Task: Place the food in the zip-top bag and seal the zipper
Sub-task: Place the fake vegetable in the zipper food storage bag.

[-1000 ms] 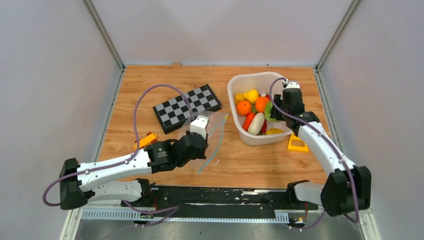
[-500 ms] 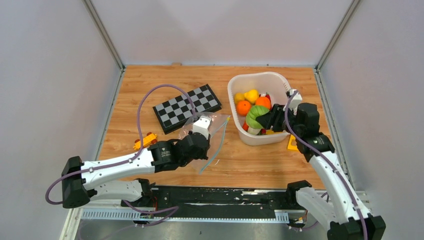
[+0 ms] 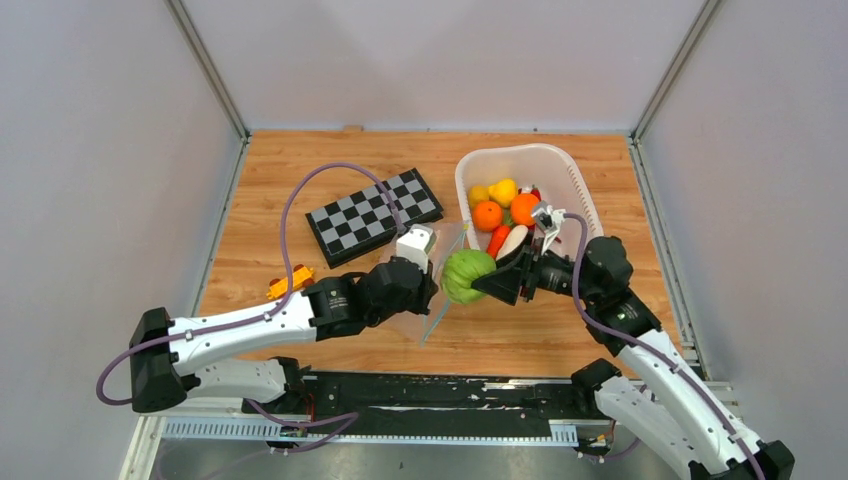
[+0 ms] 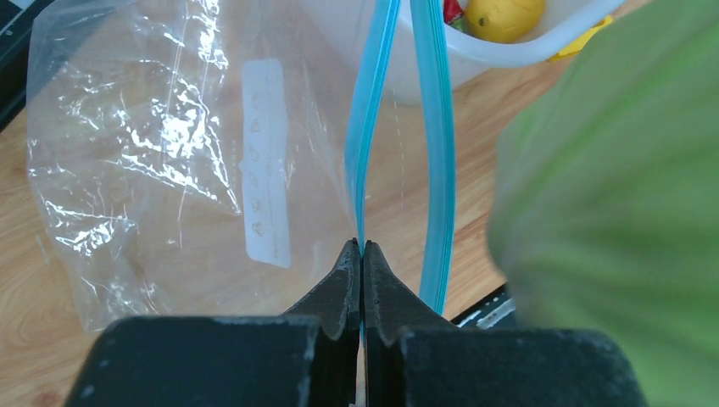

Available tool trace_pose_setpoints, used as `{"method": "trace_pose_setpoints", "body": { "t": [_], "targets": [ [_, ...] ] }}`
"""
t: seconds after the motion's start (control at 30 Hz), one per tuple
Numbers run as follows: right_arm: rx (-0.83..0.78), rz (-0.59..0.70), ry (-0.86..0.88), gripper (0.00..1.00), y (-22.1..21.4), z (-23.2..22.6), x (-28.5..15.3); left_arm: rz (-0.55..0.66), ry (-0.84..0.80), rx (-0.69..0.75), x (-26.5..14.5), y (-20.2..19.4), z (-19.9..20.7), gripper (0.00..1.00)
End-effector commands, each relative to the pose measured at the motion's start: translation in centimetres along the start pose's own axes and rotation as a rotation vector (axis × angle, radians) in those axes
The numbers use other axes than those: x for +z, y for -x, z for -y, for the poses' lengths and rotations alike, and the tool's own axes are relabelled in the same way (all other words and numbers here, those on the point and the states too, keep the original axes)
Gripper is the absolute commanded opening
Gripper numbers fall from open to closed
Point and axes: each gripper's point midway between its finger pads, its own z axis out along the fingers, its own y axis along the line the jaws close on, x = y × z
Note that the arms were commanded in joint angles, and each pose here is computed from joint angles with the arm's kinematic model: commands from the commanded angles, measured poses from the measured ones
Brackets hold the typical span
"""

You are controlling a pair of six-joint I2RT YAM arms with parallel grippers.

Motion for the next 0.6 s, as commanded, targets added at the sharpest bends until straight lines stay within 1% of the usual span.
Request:
{"method": "trace_pose_setpoints", "body": {
  "t": [0.0,0.1,0.17,0.33,0.57],
  "targets": [
    [-0.07,0.02,0.105,0.28,0.9,-2.1,1.6,0.071,-0.092,-0.086,-0.6,2.5,2.2,0.0],
    [-0.073,-0.001,0.113,0.28,0.1,-2.1,2.7,0.077,-0.107,-0.087,-1.0,2.9,2.4,0.0],
    [-0.067,0.003,0.065,0.28,-0.3,-0.9,3.2,0.082,-0.104,-0.095,-1.4,2.9,2.2,0.0],
    [-0.079,-0.054,-0.082,0.28,-2.3,2.8,3.4,0.118,-0.131,-0.128,-2.5,3.2,1.8,0.0],
    [-0.082,-0.109,-0.181,0.29,-3.8,5.1,3.1,0.148,-0.149,-0.147,-3.5,3.8,1.6,0.0]
  ]
}}
